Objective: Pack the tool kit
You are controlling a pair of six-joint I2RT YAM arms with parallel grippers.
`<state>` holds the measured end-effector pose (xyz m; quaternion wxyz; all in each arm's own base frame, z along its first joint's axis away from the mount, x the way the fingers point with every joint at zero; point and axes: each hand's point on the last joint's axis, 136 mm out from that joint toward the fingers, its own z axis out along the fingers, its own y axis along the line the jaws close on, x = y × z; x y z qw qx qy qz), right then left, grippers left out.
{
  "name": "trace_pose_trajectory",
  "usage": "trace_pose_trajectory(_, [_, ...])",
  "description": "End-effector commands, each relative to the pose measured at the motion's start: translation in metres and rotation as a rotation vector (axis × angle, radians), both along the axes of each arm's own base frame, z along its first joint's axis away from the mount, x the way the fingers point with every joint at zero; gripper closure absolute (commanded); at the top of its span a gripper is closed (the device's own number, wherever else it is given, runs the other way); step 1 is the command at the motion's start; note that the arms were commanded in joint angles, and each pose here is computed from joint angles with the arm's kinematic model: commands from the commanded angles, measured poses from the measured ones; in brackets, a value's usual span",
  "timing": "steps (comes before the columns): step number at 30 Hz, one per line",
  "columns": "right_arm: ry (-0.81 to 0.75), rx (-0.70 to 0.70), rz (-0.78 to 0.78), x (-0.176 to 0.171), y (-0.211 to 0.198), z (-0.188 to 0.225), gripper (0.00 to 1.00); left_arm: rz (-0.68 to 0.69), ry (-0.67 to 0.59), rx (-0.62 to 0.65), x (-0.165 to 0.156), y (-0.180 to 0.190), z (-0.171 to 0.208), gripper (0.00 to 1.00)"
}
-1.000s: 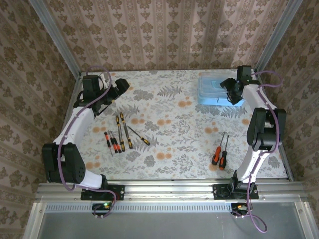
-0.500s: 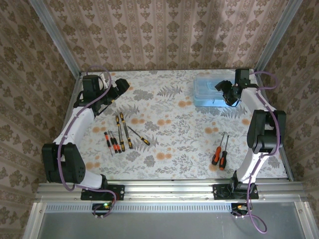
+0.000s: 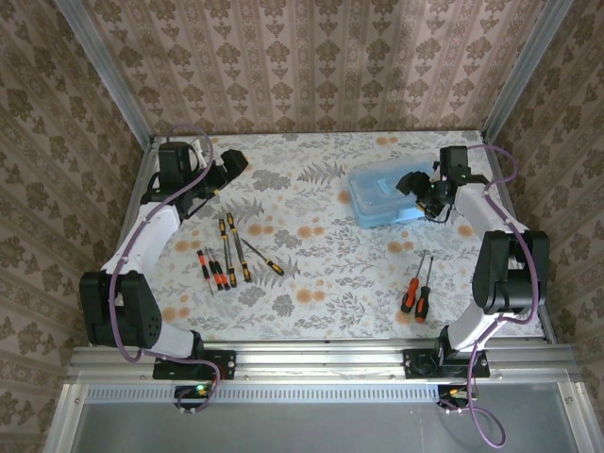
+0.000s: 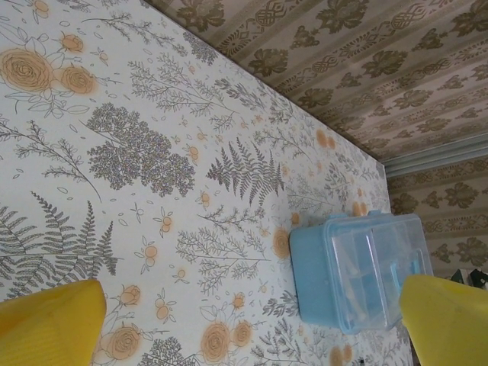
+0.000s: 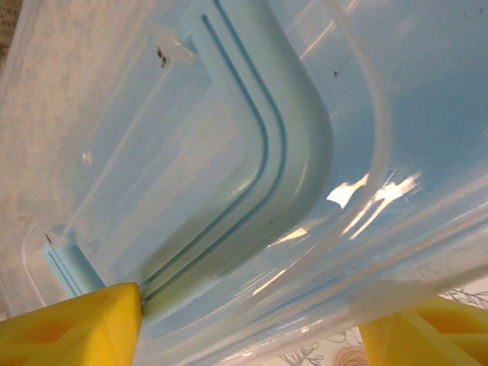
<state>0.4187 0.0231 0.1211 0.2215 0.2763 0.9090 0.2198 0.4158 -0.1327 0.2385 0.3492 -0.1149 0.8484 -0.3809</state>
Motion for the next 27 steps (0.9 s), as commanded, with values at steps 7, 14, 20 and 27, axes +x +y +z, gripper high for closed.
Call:
trace_pose_trajectory(7, [0.094,-0.161,0.037,-0.042,-0.016,-0.014,0.17,-0.085,-0.023,0.012,-0.006,-0.024,0.006,0.0])
trace_pose_trajectory(14, [0.078,-0.142,-0.028,-0.006,-0.022,0.003,0.11,-0.114,-0.008,0.033,-0.009,-0.032,0.0,0.0])
trace_pose_trajectory(20, [0.131,-0.096,-0.117,0.002,-0.023,-0.017,0.21,-0.115,0.001,0.05,-0.009,-0.033,-0.004,0.0])
trace_pose_trajectory(27, [0.124,-0.13,0.03,-0.015,0.0,-0.023,0.31,-0.117,0.0,0.055,-0.009,-0.033,-0.003,0.0])
